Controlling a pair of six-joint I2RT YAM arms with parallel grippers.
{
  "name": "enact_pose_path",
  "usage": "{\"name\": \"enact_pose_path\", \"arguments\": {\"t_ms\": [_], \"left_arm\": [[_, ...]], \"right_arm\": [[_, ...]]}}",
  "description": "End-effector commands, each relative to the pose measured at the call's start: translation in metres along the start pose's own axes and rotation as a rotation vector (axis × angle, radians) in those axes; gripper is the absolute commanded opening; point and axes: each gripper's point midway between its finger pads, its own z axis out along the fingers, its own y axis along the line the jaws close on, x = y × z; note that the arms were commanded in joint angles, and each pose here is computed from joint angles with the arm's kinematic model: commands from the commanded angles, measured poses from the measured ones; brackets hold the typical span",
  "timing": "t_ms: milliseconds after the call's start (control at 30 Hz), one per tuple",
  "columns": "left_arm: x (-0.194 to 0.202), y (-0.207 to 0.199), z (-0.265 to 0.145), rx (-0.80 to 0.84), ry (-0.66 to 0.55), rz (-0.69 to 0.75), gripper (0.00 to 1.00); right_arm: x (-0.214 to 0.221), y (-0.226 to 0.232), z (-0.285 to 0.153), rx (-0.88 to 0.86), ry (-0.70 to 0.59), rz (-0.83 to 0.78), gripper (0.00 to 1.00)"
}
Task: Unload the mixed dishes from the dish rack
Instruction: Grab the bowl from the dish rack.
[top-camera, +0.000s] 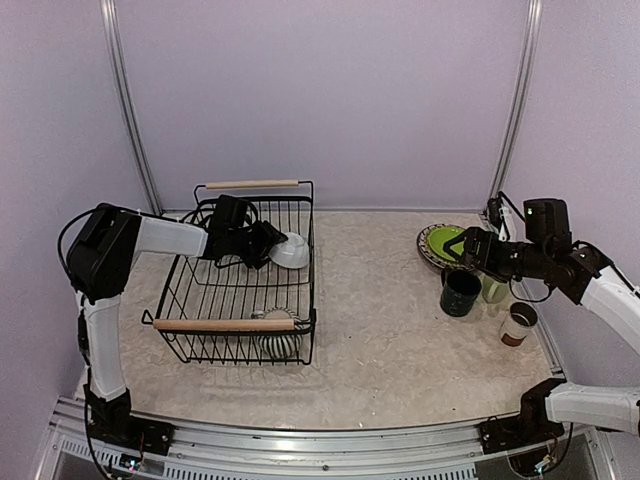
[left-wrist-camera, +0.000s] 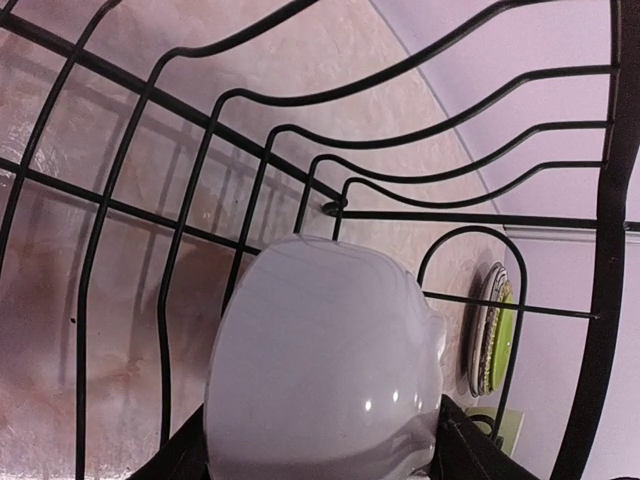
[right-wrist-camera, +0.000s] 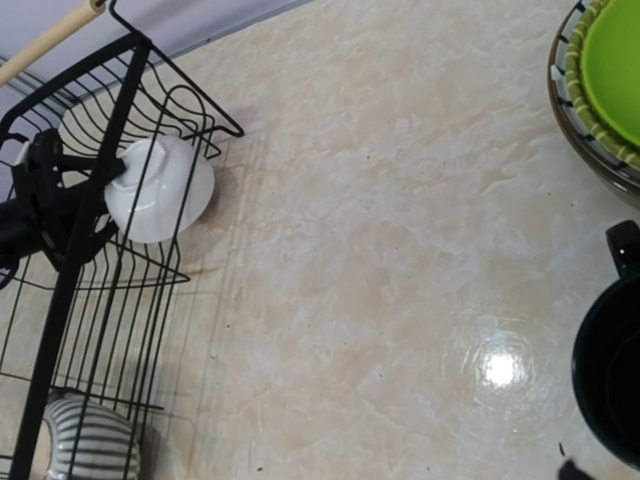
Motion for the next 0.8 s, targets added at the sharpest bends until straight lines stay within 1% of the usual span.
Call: {"name": "enact_pose_path", "arguments": {"t_ms": [0,267,600,767], "left_arm": [[0.012,0.01,0.001,-0.05,0.04,0.045,0.52],[0.005,-0.009,-0.027,-0.023,0.048,0.095,0.38],[-0.001,-0.035,-0.072,0.074,0.079,0.145,0.23],[-0.001,-0.057,-0.1,0.147,0.109,0.191,0.23]], "right_arm": [[-0.009,0.006,-0.004,-0.012,-0.025,-0.002,1.0],[-0.008,0.004,-0.001,0.0,-0.018,-0.007,1.0],[-0.008,0.014,0.008,-0.008,0.003,-0.03,1.0],[-0.006,0.019,0.019,-0.017,0.023,-0.036,1.0]]}}
